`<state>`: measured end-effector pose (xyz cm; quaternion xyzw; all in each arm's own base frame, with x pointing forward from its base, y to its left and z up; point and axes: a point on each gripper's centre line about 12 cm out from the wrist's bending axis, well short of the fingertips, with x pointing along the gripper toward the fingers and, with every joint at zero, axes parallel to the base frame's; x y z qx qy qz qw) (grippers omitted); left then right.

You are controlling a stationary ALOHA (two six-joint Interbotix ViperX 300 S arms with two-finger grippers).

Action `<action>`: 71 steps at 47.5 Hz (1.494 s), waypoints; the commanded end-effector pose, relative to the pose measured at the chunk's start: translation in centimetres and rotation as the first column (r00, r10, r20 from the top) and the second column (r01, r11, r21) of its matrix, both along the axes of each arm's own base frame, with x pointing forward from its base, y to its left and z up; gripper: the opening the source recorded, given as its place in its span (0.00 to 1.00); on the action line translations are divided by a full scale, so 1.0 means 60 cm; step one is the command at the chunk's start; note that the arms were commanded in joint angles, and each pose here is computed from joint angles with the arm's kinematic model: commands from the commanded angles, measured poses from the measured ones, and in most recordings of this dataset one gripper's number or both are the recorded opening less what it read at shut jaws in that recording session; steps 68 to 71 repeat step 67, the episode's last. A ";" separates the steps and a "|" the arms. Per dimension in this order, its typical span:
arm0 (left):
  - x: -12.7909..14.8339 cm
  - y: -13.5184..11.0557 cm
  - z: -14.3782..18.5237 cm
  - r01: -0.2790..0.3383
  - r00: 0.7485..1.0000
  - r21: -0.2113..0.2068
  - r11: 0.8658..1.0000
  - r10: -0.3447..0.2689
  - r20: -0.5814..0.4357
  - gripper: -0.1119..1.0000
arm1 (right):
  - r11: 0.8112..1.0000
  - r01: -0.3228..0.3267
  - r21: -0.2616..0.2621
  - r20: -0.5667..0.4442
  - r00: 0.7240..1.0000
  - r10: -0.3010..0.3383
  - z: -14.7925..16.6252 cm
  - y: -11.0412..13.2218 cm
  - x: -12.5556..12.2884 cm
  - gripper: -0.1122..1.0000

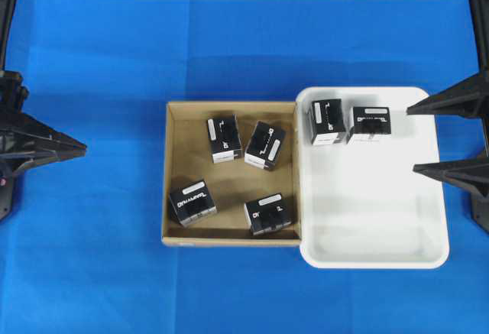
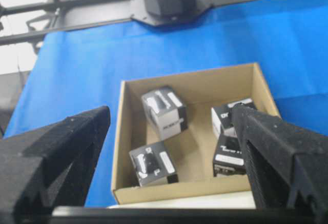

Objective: Pick a box that is randomly placed inside the cardboard box.

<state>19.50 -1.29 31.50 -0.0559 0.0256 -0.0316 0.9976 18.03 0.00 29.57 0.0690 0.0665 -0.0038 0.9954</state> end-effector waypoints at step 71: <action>-0.007 -0.001 0.028 0.005 0.998 -0.005 1.000 -0.005 0.069 0.04 | 1.000 -0.004 0.002 -0.048 0.999 0.004 -0.028 0.001 -0.002 0.97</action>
